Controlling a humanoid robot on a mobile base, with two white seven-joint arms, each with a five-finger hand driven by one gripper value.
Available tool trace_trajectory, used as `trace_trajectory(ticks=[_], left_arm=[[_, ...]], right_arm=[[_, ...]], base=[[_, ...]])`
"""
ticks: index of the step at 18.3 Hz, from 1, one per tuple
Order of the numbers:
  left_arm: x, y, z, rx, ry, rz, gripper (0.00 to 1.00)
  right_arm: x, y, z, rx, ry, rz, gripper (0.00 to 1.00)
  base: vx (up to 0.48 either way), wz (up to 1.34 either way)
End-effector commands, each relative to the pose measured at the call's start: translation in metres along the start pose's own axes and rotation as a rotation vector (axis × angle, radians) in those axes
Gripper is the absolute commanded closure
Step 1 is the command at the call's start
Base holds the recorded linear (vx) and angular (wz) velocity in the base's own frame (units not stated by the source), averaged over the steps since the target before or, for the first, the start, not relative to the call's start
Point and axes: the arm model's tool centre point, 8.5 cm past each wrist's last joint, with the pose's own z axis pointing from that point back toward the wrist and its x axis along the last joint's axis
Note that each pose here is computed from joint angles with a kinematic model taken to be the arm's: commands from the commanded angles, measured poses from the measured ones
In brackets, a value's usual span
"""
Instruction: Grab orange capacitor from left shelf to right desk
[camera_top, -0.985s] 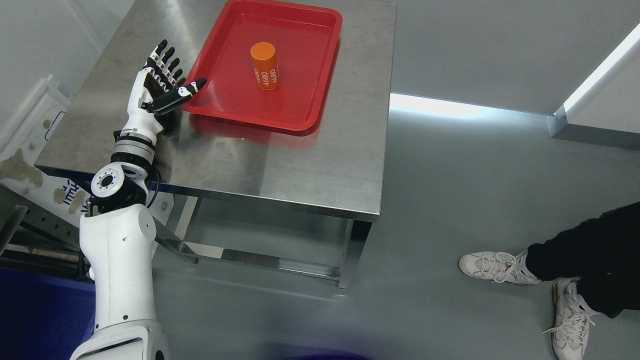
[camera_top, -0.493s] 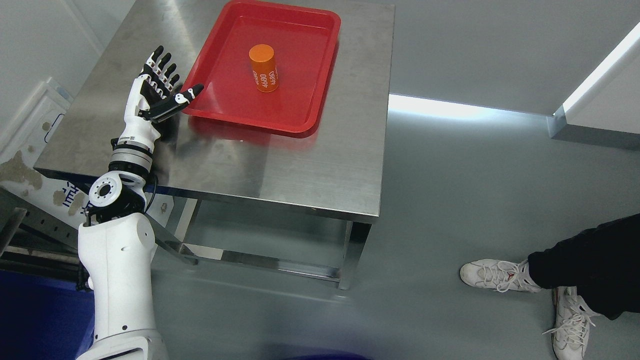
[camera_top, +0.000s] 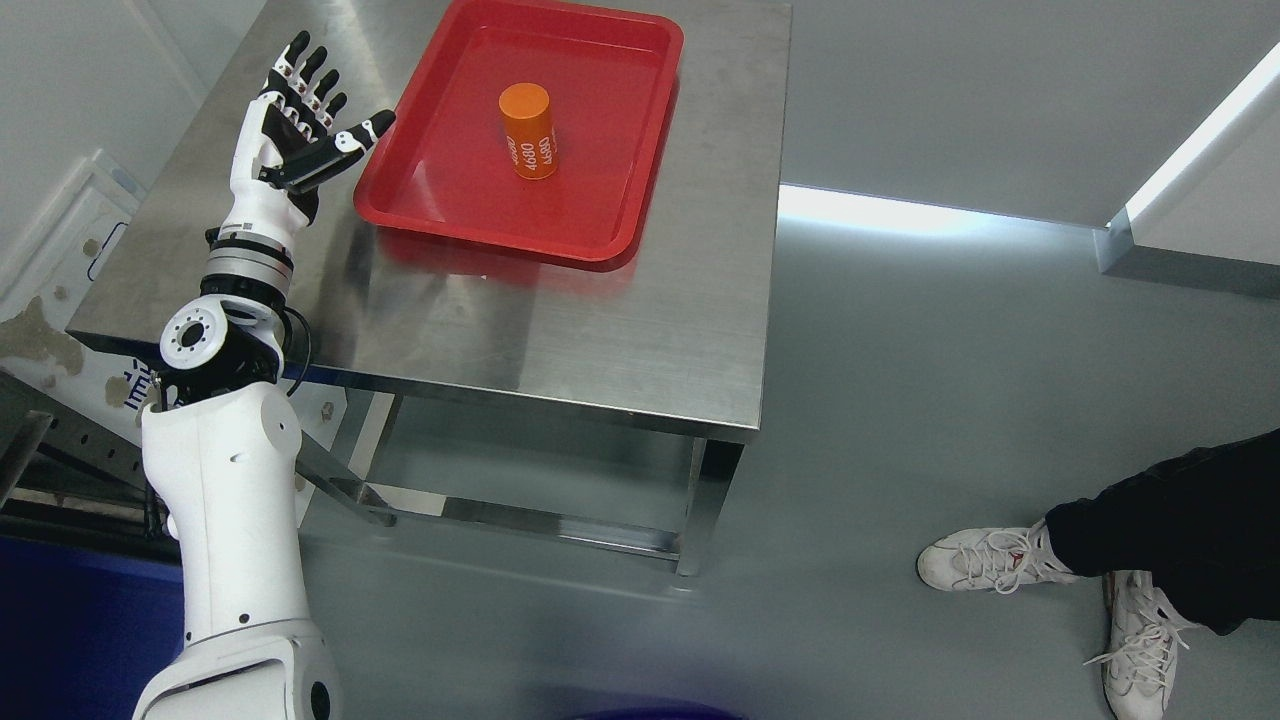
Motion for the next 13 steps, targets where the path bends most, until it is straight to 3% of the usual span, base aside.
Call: trace_trajectory(ticks=[1, 13], left_arm=[[0.0242, 0.0045, -0.0083, -0.001, -0.039, -0.018, 0.00], [0.0283, 0.0027, -0.0058, -0.006, -0.042, -0.024, 0.00]], right_arm=[[-0.0069, -0.0114, -0.0003, -0.018, 0.003, -0.007, 0.00], [-0.0069, -0.0114, -0.0003, -0.018, 0.003, -0.007, 0.00]], base=[[0.000, 0.00], [0.000, 0.00]])
